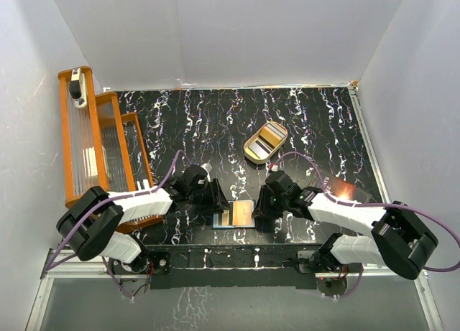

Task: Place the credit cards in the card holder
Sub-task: Insert the credit card into the card holder.

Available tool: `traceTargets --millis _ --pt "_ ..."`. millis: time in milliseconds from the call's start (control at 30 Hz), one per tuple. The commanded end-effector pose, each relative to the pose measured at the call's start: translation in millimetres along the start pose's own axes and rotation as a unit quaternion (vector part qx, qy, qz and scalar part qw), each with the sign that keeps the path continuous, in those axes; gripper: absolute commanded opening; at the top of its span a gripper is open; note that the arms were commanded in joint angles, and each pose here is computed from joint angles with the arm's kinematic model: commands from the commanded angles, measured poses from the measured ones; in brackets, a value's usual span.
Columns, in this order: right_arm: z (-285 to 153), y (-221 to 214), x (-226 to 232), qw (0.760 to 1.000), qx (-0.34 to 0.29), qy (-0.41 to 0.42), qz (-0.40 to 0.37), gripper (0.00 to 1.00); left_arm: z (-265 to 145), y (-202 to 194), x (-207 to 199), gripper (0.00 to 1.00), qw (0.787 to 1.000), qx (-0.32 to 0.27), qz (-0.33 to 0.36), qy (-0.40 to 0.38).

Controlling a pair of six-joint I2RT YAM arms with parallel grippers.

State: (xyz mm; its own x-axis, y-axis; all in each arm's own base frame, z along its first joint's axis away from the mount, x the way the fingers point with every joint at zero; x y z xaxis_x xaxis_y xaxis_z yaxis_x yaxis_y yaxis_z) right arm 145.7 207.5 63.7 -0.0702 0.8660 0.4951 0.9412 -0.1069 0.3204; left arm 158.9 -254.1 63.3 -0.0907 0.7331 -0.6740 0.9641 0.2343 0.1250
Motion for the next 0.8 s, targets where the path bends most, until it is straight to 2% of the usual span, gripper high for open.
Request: traceTargets --millis 0,100,333,767 --pt "1 6 7 0.999 -0.022 0.023 -0.002 0.23 6 -9 3 0.42 1.000 0.021 -0.005 -0.002" --pt "3 5 5 1.000 -0.022 0.021 -0.001 0.21 10 -10 0 0.41 1.000 0.025 -0.011 -0.014" --pt "6 3 8 0.999 -0.018 0.036 0.009 0.17 21 -13 -12 0.33 0.999 0.037 -0.007 -0.024" --pt "8 1 14 0.998 -0.023 0.053 0.015 0.13 32 -13 -38 0.34 0.998 0.033 0.010 -0.061"
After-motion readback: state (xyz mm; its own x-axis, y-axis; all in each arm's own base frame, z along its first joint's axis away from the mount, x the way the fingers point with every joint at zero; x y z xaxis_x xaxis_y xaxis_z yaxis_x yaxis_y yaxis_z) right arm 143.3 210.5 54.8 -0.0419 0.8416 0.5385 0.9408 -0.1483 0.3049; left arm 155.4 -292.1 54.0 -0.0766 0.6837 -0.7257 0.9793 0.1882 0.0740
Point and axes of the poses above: each gripper's point midway between its finger pads, its own z axis out along the fingers, its own x axis along the line the jaws close on, y = z × x, the point moved 4 cm from there along -z, back along the fingers, and after that the axes turned 4 degrees about -z, right-handed, at the moved point
